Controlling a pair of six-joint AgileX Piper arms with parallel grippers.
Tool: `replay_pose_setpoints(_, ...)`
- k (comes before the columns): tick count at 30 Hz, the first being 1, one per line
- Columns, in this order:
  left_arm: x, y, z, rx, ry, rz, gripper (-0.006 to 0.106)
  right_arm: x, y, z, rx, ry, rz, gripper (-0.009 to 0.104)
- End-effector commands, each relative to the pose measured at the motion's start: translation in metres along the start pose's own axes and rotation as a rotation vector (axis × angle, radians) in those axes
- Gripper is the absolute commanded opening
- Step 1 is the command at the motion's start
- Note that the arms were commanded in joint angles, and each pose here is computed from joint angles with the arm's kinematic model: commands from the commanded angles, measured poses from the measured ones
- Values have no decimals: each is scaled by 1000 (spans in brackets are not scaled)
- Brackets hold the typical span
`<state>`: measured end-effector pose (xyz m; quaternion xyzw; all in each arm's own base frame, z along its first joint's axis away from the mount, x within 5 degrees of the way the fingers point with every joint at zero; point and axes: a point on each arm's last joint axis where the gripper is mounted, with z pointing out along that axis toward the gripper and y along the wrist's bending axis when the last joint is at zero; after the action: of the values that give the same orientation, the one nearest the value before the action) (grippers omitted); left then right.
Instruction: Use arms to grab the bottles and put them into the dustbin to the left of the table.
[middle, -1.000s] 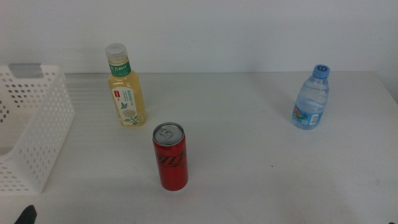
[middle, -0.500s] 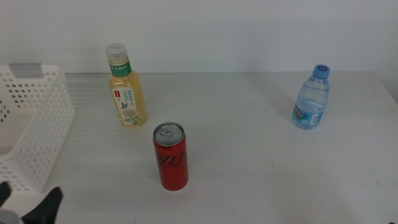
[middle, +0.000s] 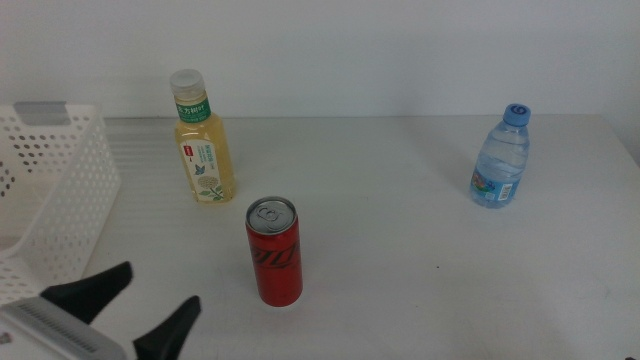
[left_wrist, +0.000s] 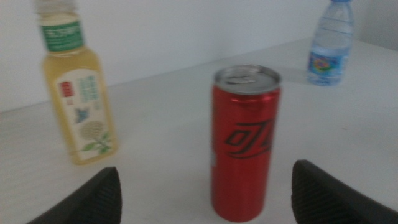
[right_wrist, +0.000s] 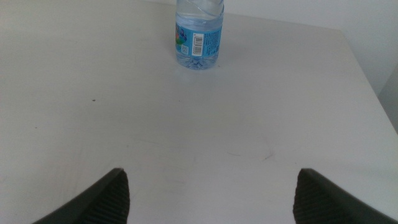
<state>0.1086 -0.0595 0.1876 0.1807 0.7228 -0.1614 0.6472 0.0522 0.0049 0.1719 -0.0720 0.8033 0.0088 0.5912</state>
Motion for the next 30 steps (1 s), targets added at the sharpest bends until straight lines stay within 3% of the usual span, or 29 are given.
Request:
replay_pose_setpoints(1,-5,-4,4,22,-88,-18,90,-8,-1,-2,16,-103,-22,74)
replay_pose_setpoints(7,1,-11,16,67,-86,-15,90,-8,-1,-2,16,-103,-22,74)
replay_pose_setpoints(14,5,-12,28,62,-139,-27,90,-8,-1,-2,16,-103,-22,74)
replay_pose_setpoints(30,17,-15,35,79,-82,-60,90,-8,-1,-2,16,-103,-22,74)
